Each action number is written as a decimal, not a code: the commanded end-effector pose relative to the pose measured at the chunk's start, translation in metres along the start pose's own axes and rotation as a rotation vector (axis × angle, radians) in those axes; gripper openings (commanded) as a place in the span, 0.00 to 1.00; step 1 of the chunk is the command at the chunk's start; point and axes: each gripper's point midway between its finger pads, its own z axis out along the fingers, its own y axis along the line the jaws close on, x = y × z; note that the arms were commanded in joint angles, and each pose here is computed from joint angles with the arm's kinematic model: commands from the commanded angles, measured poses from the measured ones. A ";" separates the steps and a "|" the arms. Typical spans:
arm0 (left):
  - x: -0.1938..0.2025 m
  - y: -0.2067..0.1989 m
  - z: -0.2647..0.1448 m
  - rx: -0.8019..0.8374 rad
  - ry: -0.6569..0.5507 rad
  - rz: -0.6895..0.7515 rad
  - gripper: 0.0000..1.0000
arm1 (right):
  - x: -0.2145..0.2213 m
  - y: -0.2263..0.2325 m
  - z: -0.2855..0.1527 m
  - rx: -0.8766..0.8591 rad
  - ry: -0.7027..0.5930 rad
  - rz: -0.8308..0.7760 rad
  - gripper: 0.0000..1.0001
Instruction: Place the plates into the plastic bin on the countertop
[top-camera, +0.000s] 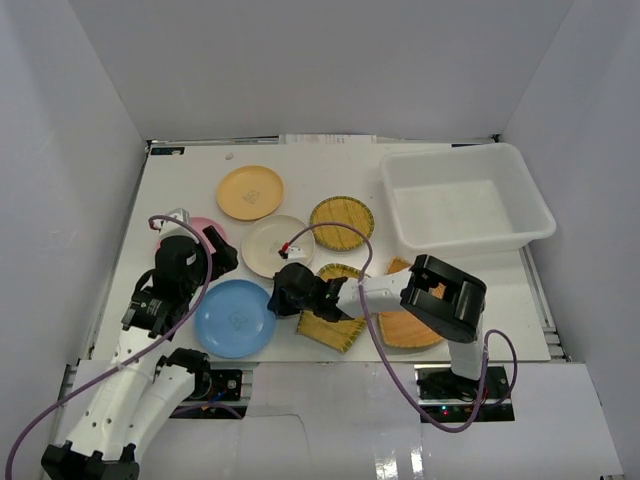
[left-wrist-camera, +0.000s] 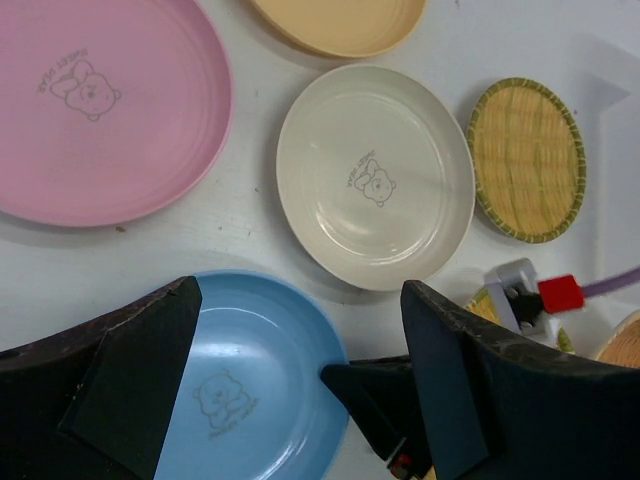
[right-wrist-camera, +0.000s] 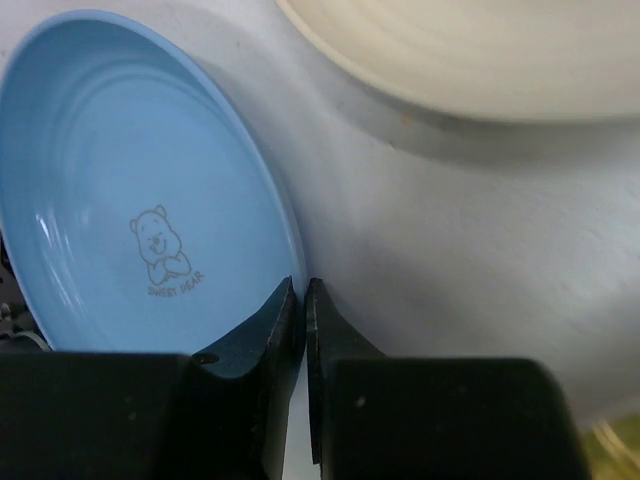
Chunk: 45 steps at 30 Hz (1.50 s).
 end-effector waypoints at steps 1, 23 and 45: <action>0.015 0.004 0.008 -0.038 0.068 -0.033 0.92 | -0.018 0.021 -0.035 -0.050 -0.086 -0.003 0.10; 0.054 -0.011 0.067 -0.035 0.161 -0.306 0.72 | -0.278 -0.209 -0.387 0.715 -0.960 0.021 0.08; 0.104 0.008 0.140 -0.192 0.224 -0.262 0.57 | -0.225 -0.394 -0.318 0.808 -0.648 0.389 0.42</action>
